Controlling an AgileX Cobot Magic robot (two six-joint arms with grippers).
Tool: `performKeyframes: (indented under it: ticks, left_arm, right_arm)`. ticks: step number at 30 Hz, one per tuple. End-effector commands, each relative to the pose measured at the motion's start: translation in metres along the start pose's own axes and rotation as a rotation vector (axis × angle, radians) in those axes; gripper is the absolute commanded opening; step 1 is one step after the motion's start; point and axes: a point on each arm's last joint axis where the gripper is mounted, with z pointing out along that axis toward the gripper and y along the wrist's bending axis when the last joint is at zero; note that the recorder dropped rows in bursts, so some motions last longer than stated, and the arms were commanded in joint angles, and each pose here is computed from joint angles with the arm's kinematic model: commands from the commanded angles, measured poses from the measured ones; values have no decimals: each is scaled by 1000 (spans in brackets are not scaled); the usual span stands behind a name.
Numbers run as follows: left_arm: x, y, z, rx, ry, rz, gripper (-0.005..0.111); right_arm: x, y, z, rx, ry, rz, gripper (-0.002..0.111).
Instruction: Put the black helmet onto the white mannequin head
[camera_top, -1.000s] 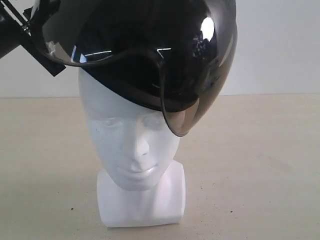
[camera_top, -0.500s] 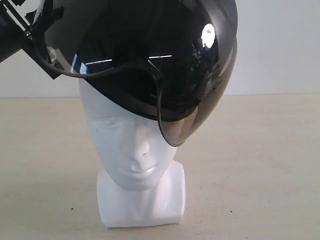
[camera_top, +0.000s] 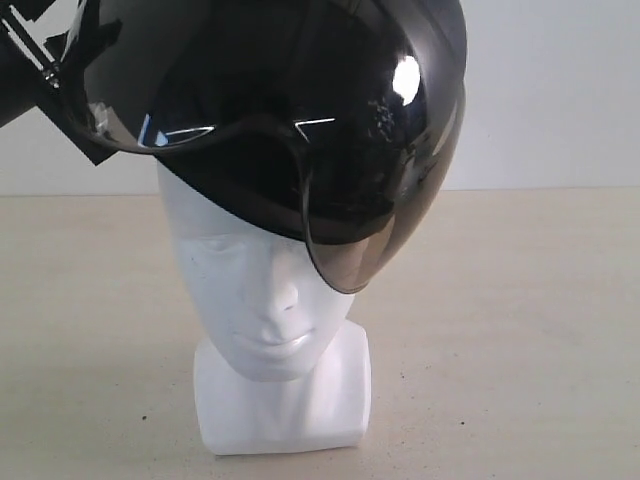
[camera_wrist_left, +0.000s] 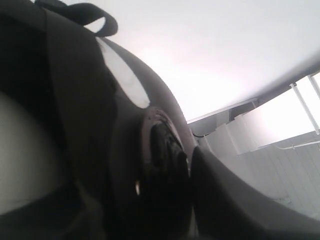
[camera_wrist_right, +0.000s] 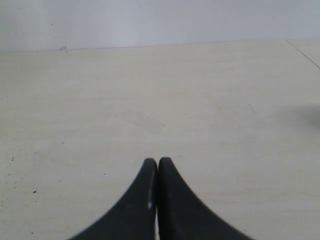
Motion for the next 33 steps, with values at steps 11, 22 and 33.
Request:
performKeyframes:
  ticks: [11,22,33]
  left_arm:
    - [-19,-2,-9,-43,-129,100,4]
    - [-13,16,-22,-109,-154,81,4]
    - [-13,22,-25,-161,-172,119,4]
  right_arm:
    - [-1,0,0,-3,-11,1,0]
    - [-1,0,0,-3,-11,1,0]
    - [-1,0,0,-3,-11,1,0]
